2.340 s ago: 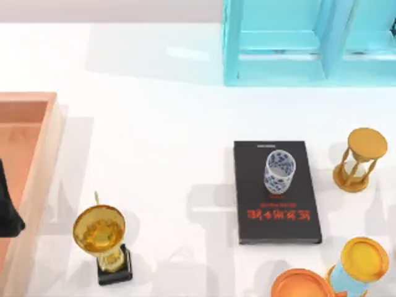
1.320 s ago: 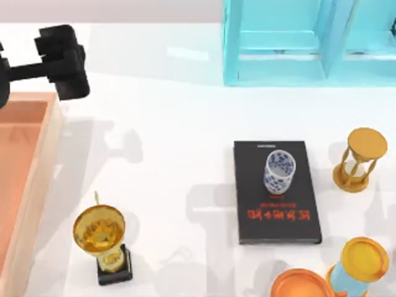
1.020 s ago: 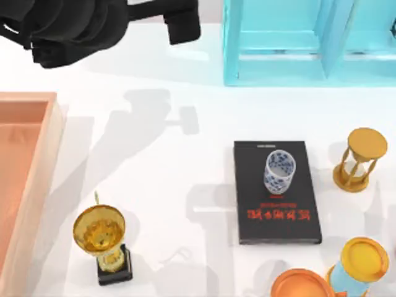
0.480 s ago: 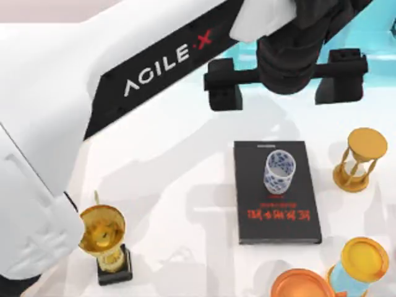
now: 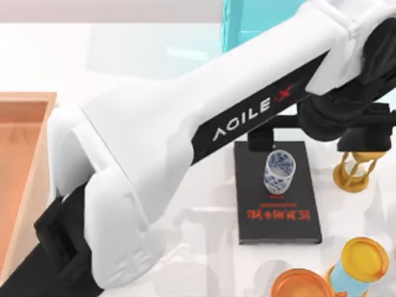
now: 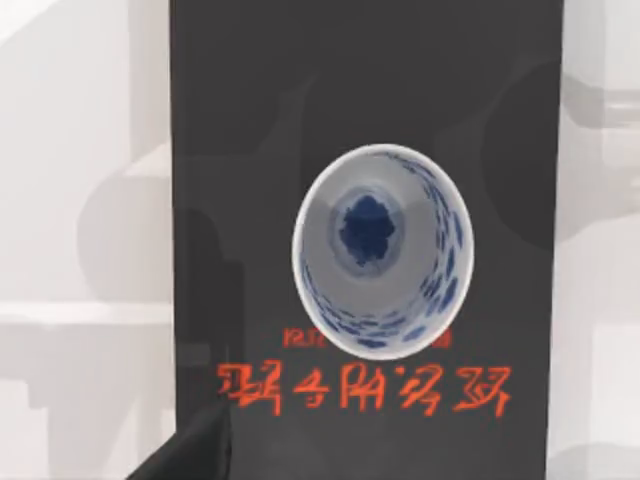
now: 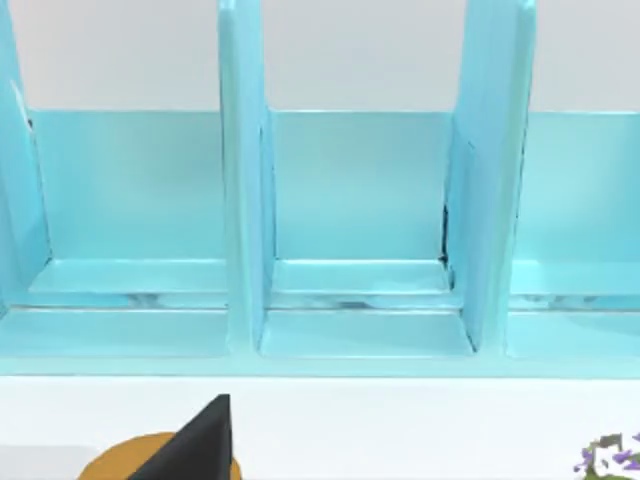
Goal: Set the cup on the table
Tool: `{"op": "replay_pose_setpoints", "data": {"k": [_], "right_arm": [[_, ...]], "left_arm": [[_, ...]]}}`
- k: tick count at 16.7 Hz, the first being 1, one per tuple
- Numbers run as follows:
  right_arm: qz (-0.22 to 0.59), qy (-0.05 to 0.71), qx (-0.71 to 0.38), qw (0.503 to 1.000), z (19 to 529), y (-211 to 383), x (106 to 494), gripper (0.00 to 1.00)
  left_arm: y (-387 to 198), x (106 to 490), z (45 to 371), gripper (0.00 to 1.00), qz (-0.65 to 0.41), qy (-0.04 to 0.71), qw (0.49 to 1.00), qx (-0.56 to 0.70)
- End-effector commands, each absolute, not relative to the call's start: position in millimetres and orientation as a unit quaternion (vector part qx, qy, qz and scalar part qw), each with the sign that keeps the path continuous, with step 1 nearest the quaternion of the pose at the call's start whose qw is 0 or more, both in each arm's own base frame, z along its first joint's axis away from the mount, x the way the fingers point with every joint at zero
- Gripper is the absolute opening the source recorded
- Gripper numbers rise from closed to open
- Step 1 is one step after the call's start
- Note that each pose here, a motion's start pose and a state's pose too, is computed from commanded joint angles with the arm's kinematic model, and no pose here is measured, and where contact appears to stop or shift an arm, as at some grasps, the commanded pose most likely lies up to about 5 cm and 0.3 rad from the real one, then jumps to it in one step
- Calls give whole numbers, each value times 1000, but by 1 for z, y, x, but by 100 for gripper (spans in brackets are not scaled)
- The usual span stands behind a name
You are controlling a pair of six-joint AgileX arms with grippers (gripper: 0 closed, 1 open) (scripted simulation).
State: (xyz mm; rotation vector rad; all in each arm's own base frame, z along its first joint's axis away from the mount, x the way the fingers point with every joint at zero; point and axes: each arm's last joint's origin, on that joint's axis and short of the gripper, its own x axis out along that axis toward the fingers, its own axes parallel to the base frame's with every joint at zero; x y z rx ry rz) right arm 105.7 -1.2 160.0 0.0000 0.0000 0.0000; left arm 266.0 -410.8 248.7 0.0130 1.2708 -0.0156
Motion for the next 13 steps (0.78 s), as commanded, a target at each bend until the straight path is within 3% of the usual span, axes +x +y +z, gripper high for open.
{"op": "replay_pose_setpoints", "data": {"k": [5,13], "right_arm": [[0,0,0,1000,160,-1,106,100],[0,0,0,1000,160,-1,106,100]], "left_arm": [[-410,269,247,100,-6,594,804,5],[-404,298,203,100,-7,594,805,5]]}}
